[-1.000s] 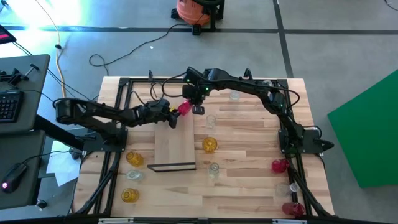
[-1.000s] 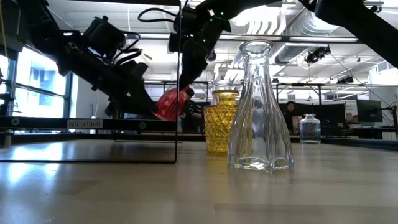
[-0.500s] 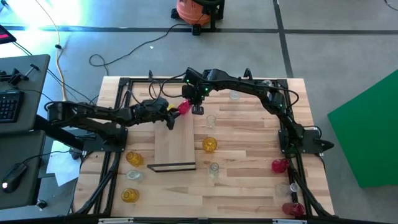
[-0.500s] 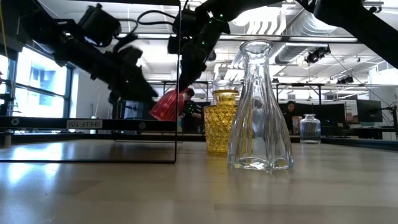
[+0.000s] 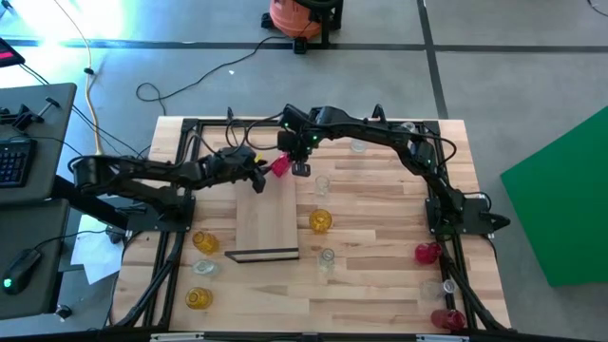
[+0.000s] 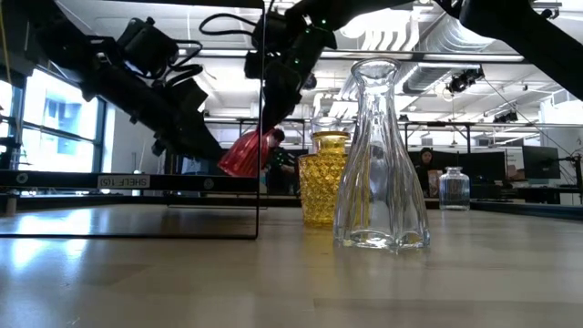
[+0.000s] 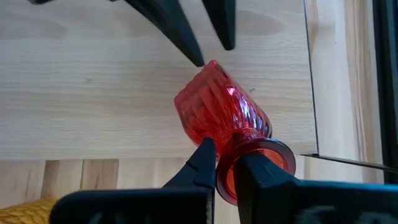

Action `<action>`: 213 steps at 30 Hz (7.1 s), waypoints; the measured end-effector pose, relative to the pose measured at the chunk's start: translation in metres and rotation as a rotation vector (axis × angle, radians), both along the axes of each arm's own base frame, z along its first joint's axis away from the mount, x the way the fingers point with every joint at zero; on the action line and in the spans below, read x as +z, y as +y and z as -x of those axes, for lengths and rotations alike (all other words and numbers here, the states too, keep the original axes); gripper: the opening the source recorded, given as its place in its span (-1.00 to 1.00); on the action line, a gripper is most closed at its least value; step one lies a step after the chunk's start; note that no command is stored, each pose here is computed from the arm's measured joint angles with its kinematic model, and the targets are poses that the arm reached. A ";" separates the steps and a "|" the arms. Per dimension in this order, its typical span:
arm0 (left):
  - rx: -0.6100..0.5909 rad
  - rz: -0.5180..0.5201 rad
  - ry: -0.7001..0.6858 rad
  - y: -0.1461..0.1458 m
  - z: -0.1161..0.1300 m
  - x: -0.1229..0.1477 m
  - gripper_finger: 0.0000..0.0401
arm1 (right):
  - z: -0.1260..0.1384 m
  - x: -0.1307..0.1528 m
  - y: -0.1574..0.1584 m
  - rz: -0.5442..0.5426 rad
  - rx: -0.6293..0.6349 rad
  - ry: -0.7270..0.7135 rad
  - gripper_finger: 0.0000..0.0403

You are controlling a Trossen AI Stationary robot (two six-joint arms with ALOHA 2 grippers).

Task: Sort vases onto shelf
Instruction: Put the top left red vase on the shelf

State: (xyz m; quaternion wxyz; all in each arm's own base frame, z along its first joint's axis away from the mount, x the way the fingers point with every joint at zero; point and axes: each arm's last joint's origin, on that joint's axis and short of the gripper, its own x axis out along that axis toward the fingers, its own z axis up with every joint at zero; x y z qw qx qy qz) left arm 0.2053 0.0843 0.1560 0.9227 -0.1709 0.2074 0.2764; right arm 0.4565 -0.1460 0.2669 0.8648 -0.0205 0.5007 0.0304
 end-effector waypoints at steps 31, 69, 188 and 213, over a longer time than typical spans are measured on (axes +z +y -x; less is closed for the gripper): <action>-0.013 0.040 -0.018 0.006 -0.011 -0.007 -0.37 | -0.006 0.001 0.008 0.031 0.042 -0.034 -0.66; -0.017 0.077 -0.036 0.006 -0.011 -0.007 -0.37 | -0.006 0.010 0.016 0.031 0.088 -0.037 -0.43; -0.079 0.113 -0.012 0.001 -0.018 0.001 -0.37 | -0.014 0.009 0.020 0.074 0.192 -0.047 -0.04; -0.036 0.119 -0.019 0.003 -0.018 0.001 -0.37 | -0.018 0.017 0.023 0.250 0.104 -0.034 -0.04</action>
